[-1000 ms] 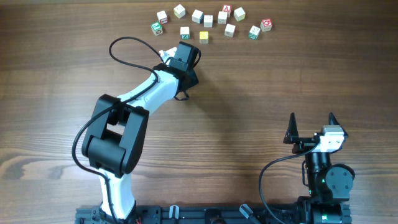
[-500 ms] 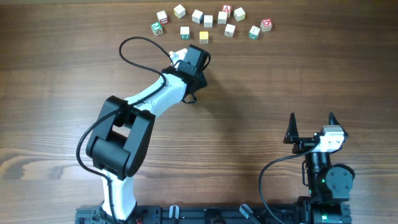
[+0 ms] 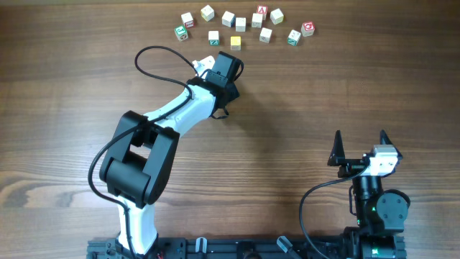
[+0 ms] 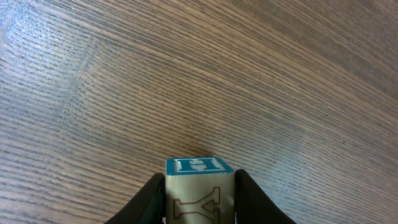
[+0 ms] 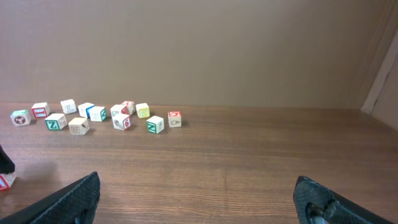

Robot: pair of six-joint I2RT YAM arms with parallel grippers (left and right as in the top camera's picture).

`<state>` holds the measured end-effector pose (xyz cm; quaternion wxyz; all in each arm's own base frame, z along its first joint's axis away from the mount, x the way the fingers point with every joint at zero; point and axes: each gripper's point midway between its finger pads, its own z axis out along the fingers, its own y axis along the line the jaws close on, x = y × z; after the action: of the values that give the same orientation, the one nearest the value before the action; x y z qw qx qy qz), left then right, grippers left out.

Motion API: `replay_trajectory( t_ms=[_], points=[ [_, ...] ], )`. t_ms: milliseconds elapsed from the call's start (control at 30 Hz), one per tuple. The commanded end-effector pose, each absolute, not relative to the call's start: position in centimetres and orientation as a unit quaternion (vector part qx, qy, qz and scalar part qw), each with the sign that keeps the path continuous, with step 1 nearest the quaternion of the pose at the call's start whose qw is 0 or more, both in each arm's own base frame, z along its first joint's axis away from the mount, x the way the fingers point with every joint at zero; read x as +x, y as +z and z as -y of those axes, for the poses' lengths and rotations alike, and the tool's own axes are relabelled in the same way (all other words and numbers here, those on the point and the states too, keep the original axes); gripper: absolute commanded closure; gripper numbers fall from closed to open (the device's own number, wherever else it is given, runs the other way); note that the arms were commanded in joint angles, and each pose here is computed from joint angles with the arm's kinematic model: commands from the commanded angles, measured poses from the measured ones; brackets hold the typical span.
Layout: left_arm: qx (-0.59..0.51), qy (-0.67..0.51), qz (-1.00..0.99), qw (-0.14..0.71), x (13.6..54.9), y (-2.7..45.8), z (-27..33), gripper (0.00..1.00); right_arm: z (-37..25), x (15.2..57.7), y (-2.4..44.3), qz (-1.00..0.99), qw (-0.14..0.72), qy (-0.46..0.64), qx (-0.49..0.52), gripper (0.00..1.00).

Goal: Form a circle
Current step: 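Carry the Y block toward the table center and set it down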

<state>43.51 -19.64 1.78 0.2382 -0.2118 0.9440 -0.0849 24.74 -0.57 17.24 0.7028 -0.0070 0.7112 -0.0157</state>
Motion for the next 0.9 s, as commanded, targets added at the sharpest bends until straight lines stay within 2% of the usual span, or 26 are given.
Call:
replay_trajectory(
  t_ms=[0, 200, 333, 400, 433, 467, 500, 667, 767, 833, 867],
  points=[
    [-0.232, -0.080, -0.939, 0.239, 43.53, 1.33, 19.19, 0.70, 0.17, 24.74, 17.32, -0.709, 0.704, -0.014, -0.021, 0.00],
    [-0.246, -0.082, -0.936, 0.239, 43.57, 1.35, 19.13, 0.63, 0.17, 24.74, 17.32, -0.709, 0.704, -0.014, -0.021, 0.00],
    [-0.248, -0.082, -0.933, 0.249, 43.96, 1.57, 19.05, 0.65, 0.17, 24.74, 17.32, -0.709, 0.704, -0.014, -0.021, 0.00],
    [-0.248, -0.083, -0.932, 0.250, 44.02, 1.60, 19.09, 0.71, 0.17, 24.74, 17.31, -0.710, 0.704, -0.015, -0.021, 0.00],
    [-0.248, -0.083, -0.932, 0.250, 44.00, 1.59, 19.08, 0.69, 0.17, 24.74, 17.31, -0.710, 0.704, -0.014, -0.021, 0.00],
    [-0.248, -0.082, -0.932, 0.250, 43.99, 1.59, 19.08, 0.61, 0.17, 24.74, 17.32, -0.709, 0.704, -0.014, -0.021, 0.00],
    [-0.248, -0.083, -0.932, 0.250, 44.00, 1.59, 19.08, 0.57, 0.17, 24.74, 17.32, -0.709, 0.704, -0.014, -0.021, 0.00],
    [-0.247, -0.083, -0.933, 0.250, 43.95, 1.59, 19.21, 0.56, 0.17, 24.74, 17.31, -0.710, 0.704, -0.014, -0.021, 0.00],
    [-0.247, -0.085, -0.932, 0.252, 44.05, 1.66, 19.26, 0.48, 0.17, 24.74, 17.32, -0.709, 0.704, -0.014, -0.021, 0.00],
    [-0.247, -0.090, -0.930, 0.256, 44.42, 2.06, 19.46, 0.63, 0.17, 24.74, 17.32, -0.709, 0.704, -0.014, -0.021, 0.00],
    [-0.248, -0.090, -0.930, 0.257, 44.48, 2.12, 19.50, 0.65, 0.17, 24.74, 17.31, -0.710, 0.704, -0.014, -0.020, 0.00]
  ],
)
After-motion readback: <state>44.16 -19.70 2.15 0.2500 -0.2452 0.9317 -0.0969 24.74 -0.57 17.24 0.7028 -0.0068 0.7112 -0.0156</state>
